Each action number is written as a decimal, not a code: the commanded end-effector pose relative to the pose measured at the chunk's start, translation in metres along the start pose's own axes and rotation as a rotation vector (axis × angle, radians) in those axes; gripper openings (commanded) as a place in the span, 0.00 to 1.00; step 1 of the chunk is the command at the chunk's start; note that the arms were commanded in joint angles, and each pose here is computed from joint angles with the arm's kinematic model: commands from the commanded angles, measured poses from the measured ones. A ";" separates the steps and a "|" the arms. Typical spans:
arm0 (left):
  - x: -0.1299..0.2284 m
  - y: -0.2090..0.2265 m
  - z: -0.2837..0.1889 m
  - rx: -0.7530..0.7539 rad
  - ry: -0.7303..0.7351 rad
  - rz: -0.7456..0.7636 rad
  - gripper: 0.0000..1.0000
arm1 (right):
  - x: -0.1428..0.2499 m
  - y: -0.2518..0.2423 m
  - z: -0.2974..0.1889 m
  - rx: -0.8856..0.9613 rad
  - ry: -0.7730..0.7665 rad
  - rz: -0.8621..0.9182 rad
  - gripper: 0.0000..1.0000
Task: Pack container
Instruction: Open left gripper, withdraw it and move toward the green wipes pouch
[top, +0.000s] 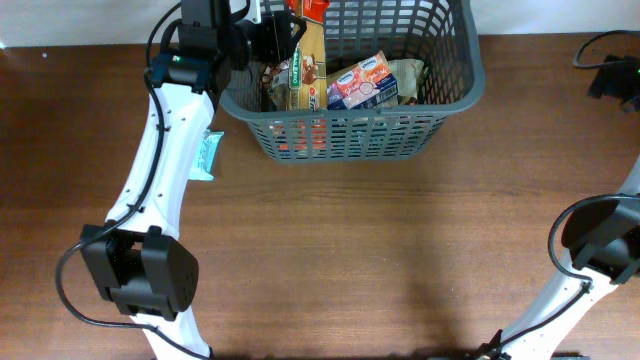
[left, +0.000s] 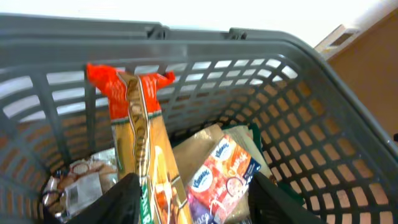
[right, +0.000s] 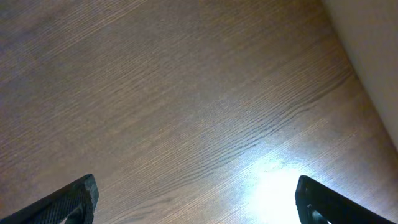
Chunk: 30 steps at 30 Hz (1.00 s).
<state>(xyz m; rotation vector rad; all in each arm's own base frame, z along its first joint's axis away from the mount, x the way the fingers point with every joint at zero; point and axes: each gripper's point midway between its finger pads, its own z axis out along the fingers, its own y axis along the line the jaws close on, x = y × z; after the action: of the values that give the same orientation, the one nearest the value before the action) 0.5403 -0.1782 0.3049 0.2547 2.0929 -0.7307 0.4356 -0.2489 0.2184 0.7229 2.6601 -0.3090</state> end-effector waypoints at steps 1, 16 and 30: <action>-0.034 -0.018 -0.020 0.023 -0.094 0.057 0.55 | -0.001 0.001 -0.001 -0.002 -0.005 0.013 0.99; -0.116 0.079 -0.189 -0.671 -0.301 -0.035 0.87 | -0.001 0.001 -0.001 -0.002 -0.005 0.013 0.99; -0.005 0.116 -0.279 -1.026 0.091 -0.237 0.95 | -0.001 0.001 -0.001 -0.002 -0.005 0.013 0.99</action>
<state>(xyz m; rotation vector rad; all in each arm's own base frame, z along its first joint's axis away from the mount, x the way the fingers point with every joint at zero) 0.4172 0.0695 0.3881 -0.4862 2.2992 0.2638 0.4357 -0.2489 0.2184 0.7222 2.6599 -0.3086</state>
